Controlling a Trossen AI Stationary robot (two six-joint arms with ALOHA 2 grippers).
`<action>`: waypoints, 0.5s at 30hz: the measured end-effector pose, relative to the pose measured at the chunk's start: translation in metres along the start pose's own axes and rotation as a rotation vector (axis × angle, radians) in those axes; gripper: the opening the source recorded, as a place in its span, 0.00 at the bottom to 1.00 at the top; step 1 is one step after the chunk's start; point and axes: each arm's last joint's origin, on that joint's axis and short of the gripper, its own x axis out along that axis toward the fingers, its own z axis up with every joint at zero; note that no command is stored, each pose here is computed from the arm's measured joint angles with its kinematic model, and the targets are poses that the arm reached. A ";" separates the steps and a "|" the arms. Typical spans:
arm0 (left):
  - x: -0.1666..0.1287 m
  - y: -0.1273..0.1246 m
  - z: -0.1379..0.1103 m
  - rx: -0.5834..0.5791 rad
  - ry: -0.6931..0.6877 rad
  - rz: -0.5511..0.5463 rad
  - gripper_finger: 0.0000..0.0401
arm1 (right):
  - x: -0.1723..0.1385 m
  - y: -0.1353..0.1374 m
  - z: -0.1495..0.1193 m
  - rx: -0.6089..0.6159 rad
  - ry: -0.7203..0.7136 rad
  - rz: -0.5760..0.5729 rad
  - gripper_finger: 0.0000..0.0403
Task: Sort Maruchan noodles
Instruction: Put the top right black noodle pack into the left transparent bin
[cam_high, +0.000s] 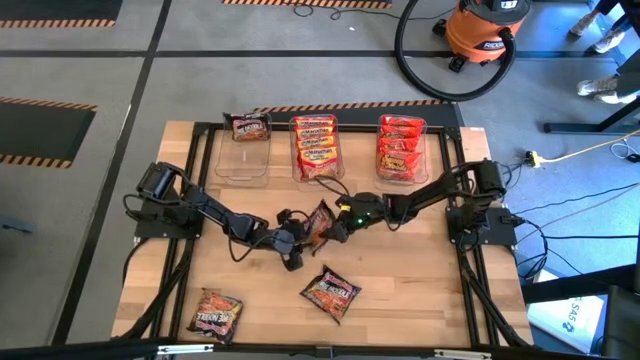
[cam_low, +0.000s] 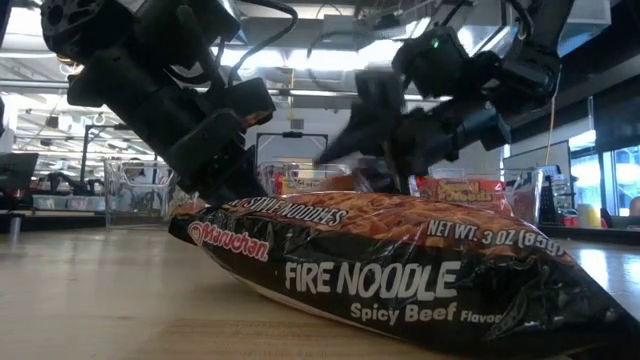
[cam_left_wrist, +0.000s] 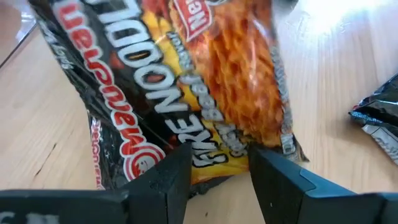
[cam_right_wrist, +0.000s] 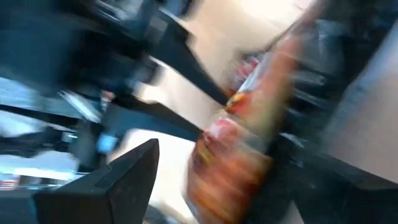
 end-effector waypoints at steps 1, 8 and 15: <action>0.000 0.000 0.000 0.000 -0.001 0.000 0.38 | 0.002 -0.003 -0.002 0.005 0.016 -0.022 0.76; 0.000 -0.001 0.001 -0.003 -0.009 -0.002 0.38 | 0.018 -0.009 -0.005 -0.039 0.034 -0.046 0.74; 0.000 -0.001 0.001 -0.005 -0.011 -0.006 0.38 | 0.018 -0.010 -0.005 -0.128 0.025 -0.056 0.48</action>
